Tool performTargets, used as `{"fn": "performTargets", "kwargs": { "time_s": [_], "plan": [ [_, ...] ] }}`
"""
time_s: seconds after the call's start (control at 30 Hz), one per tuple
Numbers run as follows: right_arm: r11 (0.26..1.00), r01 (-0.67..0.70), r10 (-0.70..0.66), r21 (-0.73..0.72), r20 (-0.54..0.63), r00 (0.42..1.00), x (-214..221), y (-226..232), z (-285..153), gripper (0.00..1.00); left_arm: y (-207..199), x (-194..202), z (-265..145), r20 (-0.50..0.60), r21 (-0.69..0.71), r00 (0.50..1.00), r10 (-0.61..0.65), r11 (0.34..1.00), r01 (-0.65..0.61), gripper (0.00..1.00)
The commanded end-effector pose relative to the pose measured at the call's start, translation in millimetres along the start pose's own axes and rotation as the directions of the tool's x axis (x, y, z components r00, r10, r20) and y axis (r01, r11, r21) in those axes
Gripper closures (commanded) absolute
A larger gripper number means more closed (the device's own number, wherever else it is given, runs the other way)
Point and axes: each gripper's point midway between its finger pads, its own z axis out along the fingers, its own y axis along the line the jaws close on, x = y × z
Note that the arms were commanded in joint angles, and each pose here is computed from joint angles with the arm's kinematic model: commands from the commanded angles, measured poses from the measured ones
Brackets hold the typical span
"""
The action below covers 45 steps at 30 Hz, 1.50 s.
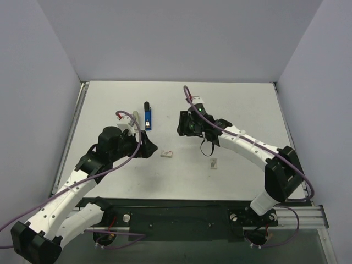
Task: Unload the staples from the stapler
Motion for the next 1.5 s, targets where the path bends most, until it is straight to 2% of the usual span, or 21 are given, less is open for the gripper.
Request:
{"fn": "performTargets", "kwargs": {
  "time_s": [0.0, 0.23, 0.5, 0.67, 0.9, 1.03, 1.2, 1.37, 1.47],
  "plan": [
    [0.982, -0.07, 0.072, 0.177, -0.007, 0.997, 18.0, -51.8, -29.2, 0.57, -5.1, -8.6, 8.9, -0.001, 0.023, 1.0, 0.014, 1.0, -0.014, 0.06],
    [0.94, -0.133, 0.135, 0.314, 0.015, 0.991, 53.6, -94.0, -72.5, 0.47, 1.3, -7.2, 22.1, -0.033, -0.014, 0.999, -0.011, 1.0, 0.01, 0.07],
    [0.851, -0.213, 0.198, 0.48, 0.083, 0.977, 99.4, -155.7, -113.5, 0.46, -1.4, 4.7, 42.9, -0.078, 0.021, 0.995, -0.058, 0.998, 0.059, 0.07],
    [0.805, -0.267, 0.271, 0.53, 0.072, 0.96, 124.5, -182.2, -117.1, 0.45, -5.6, 7.4, 48.0, -0.089, 0.049, 0.994, -0.059, 0.997, 0.063, 0.07],
    [0.78, -0.3, 0.333, 0.55, 0.041, 0.942, 130.1, -189.6, -101.6, 0.46, -3.0, 12.9, 49.0, -0.103, 0.044, 0.993, -0.059, 0.997, 0.064, 0.07],
    [0.762, -0.297, 0.359, 0.576, 0.007, 0.933, 139.1, -199.0, -92.3, 0.65, -2.2, 13.8, 48.7, -0.105, 0.042, 0.993, -0.057, 0.997, 0.061, 0.07],
    [0.764, -0.294, 0.373, 0.574, -0.023, 0.927, 148.8, -198.9, -79.7, 0.75, -3.8, 15.5, 51.6, -0.113, 0.056, 0.992, -0.061, 0.996, 0.068, 0.07],
    [0.767, -0.293, 0.377, 0.572, -0.031, 0.926, 150.2, -199.3, -69.5, 0.94, -4.9, 17.9, 52.6, -0.118, 0.065, 0.991, -0.066, 0.995, 0.074, 0.07],
    [0.773, -0.299, 0.39, 0.559, -0.048, 0.919, 152.0, -195.1, -62.6, 1.0, -4.6, 18.1, 52.3, -0.118, 0.065, 0.991, -0.067, 0.995, 0.075, 0.07]
  ]
}}
